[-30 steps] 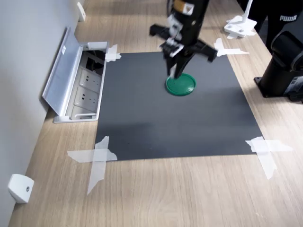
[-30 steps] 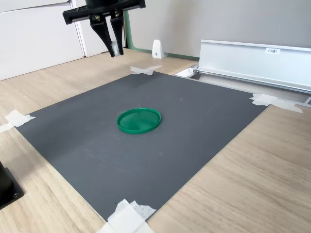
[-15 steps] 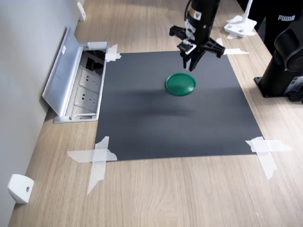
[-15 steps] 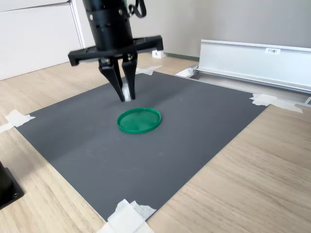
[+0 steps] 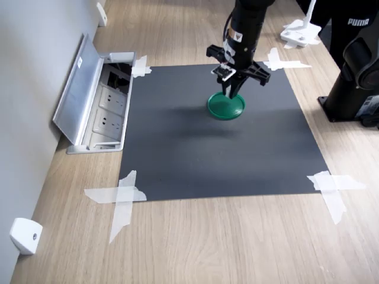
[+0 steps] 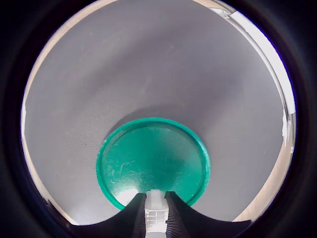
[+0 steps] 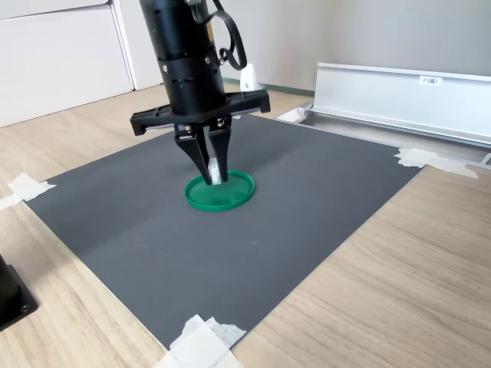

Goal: Grasp a white terminal and put it on the green lid.

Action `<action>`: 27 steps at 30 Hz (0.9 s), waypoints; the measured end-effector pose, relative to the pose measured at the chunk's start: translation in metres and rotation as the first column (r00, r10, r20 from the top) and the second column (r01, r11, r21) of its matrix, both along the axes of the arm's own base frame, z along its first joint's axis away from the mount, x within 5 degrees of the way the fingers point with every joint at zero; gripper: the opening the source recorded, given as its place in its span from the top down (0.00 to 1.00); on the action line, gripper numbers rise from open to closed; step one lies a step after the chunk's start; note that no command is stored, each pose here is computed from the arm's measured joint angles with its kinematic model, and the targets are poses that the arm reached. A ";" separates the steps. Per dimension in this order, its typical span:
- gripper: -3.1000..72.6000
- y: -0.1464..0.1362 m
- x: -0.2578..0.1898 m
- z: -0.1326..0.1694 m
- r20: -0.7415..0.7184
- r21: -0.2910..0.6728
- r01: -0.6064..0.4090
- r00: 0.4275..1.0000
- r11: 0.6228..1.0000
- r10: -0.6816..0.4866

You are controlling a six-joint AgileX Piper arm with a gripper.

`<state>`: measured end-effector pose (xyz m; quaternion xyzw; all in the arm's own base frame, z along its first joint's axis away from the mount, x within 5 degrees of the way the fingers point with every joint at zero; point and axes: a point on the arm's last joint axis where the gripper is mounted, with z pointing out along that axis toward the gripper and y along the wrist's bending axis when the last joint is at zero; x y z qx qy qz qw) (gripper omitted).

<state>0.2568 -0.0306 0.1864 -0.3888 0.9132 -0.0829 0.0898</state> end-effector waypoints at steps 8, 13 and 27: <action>0.75 -0.001 0.005 -0.010 -0.009 -0.006 -0.009 1.000 1.000 0.009; 0.46 -0.001 0.009 -0.010 0.027 -0.003 0.005 1.000 1.000 -0.005; 0.13 0.005 -0.007 0.066 0.407 0.097 0.100 0.904 0.990 -0.131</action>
